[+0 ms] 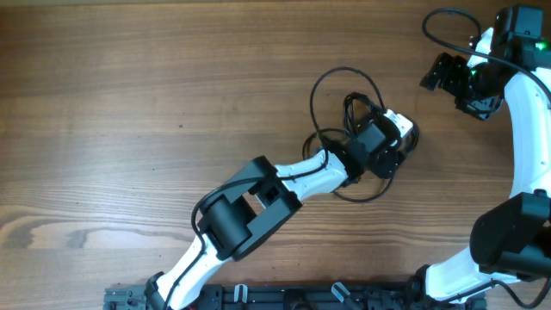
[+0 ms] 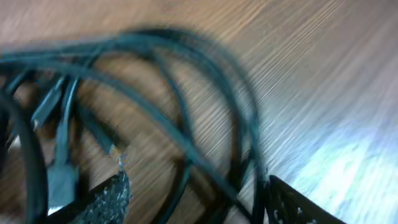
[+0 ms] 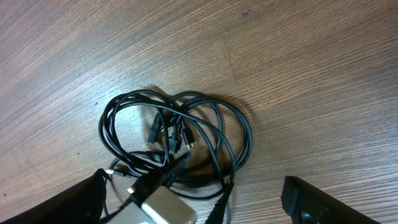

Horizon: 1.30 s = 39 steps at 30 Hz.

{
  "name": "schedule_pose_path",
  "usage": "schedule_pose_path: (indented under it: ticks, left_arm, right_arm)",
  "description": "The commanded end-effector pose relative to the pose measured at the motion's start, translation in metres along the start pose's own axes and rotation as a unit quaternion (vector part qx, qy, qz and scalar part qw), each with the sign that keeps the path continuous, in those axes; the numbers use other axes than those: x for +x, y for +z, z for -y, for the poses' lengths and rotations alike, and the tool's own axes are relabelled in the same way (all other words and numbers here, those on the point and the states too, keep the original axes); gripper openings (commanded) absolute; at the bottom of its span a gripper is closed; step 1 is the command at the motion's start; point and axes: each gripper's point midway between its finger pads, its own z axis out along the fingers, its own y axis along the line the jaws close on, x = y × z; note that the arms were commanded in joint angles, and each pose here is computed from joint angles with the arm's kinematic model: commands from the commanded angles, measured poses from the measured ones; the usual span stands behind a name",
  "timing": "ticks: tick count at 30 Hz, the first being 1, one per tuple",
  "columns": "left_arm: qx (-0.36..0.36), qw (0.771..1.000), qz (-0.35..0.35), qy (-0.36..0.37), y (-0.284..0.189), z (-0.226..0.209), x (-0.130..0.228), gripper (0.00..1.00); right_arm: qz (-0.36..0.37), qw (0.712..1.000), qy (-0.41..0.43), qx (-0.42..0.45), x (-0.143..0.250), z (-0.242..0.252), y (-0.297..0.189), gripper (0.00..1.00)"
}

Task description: Untangle cables

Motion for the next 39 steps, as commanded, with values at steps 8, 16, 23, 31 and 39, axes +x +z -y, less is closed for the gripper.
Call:
schedule_pose_path:
  ticks: [8,16,23,31,39]
  left_arm:
    - [-0.186,0.980,-0.071,0.004,-0.031,-0.096,0.023,0.69]
    - [-0.135,0.987,-0.089,-0.012,-0.100,-0.077,-0.007,0.67]
    - [-0.104,0.994,-0.043,-0.013,-0.127,-0.061,-0.041,0.70]
    - [-0.061,0.996,-0.056,-0.034,-0.089,-0.051,-0.023,0.64]
    - [-0.060,0.995,-0.034,-0.071,-0.048,-0.057,-0.014,0.55]
  right_arm:
    - [0.015,1.000,-0.018,-0.014,-0.004,-0.009,-0.011,0.93]
    - [0.025,0.999,-0.020,-0.017,-0.009,-0.011,-0.011,0.93]
    - [0.026,0.999,-0.020,-0.017,-0.009,-0.011,-0.011,0.93]
    - [0.025,0.999,-0.020,-0.017,-0.008,-0.011,-0.011,0.93]
    - [0.023,0.999,-0.021,-0.017,-0.008,-0.011,-0.011,0.93]
